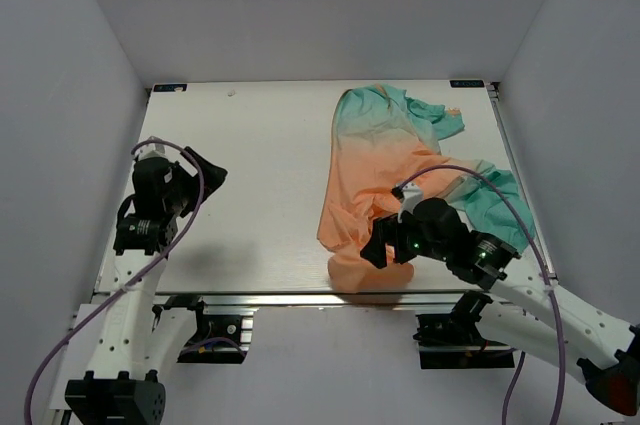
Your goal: Zip up the jacket
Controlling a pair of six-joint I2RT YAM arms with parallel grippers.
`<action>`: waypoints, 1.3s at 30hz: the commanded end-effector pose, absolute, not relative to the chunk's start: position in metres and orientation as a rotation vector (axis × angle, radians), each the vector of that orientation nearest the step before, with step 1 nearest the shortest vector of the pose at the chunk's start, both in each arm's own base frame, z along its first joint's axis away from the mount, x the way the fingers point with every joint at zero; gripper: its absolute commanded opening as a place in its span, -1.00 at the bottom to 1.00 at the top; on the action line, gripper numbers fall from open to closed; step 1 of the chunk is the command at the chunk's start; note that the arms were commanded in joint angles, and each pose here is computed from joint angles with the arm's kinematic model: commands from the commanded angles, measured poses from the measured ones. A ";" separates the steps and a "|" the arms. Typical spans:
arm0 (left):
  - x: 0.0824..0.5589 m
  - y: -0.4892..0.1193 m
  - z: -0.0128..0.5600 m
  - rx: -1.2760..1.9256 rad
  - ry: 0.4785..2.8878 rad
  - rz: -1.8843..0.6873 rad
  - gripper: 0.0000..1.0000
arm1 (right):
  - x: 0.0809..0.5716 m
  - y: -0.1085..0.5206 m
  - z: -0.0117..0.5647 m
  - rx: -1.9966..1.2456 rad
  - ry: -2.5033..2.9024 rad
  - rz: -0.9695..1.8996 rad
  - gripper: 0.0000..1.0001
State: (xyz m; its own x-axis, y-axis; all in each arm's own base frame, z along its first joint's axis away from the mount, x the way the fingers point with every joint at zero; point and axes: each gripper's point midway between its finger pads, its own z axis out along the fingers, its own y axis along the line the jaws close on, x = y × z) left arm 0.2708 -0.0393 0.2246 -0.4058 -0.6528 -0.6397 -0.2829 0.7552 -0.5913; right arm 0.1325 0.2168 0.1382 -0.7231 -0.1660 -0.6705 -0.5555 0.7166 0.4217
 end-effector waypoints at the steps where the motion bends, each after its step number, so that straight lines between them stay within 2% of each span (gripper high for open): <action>1: 0.278 -0.064 0.228 -0.567 2.045 -0.627 0.96 | 0.167 0.201 0.186 -0.333 2.186 0.701 0.79; 6: 0.280 -0.075 0.193 -0.549 2.154 -0.667 0.96 | 0.229 0.133 0.206 0.071 2.166 0.181 0.79; 10: 0.276 -0.073 0.175 -0.552 2.195 -0.627 0.96 | 0.285 0.109 0.229 0.234 2.125 0.137 0.79; 15: 0.272 -0.069 0.169 -0.563 2.209 -0.595 0.96 | 0.366 0.082 0.220 0.319 2.153 0.127 0.79; 16: 0.271 -0.068 0.169 -0.561 2.207 -0.592 0.96 | 0.383 0.084 0.194 0.304 2.225 0.089 0.79; 17: 0.271 -0.068 0.169 -0.561 2.204 -0.591 0.96 | 0.404 0.083 0.201 0.275 2.203 0.085 0.79; 18: 0.271 -0.068 0.168 -0.561 2.203 -0.594 0.96 | 0.418 0.086 0.171 0.242 2.277 0.056 0.79; 20: 0.270 -0.067 0.169 -0.562 2.192 -0.586 0.96 | 0.444 0.092 0.164 0.181 2.292 0.069 0.79; 21: 0.269 -0.066 0.168 -0.566 2.195 -0.580 0.96 | 0.453 0.095 0.135 0.152 2.350 0.051 0.79; 27: 0.268 -0.064 0.169 -0.571 2.196 -0.566 0.96 | 0.499 0.111 0.093 0.094 2.408 0.062 0.78; 29: 0.266 -0.065 0.166 -0.569 2.203 -0.569 0.96 | 0.498 0.127 0.083 0.058 2.455 0.152 0.55; 30: 0.265 -0.065 0.166 -0.568 2.204 -0.570 0.96 | 0.497 0.135 0.076 0.048 2.476 0.202 0.00; 33: 0.262 -0.063 0.164 -0.575 2.210 -0.556 0.96 | 0.485 0.176 0.071 -0.063 2.476 0.361 -0.77; 35: 0.261 -0.063 0.163 -0.575 2.214 -0.550 0.96 | 0.472 0.211 0.069 -0.171 2.468 0.402 -0.99; 39: 0.255 -0.063 0.165 -0.567 2.227 -0.548 0.96 | 0.437 0.296 0.070 -0.453 2.462 0.530 -1.00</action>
State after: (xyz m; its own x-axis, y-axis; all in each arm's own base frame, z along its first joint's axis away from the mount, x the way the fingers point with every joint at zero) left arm 0.2625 -0.0638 0.1628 -0.6085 -0.5670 -0.5553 -0.2333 0.7966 -0.5577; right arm 0.4612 0.2052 0.0482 -0.8329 -0.0495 -0.5512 -0.1853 0.9634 0.1936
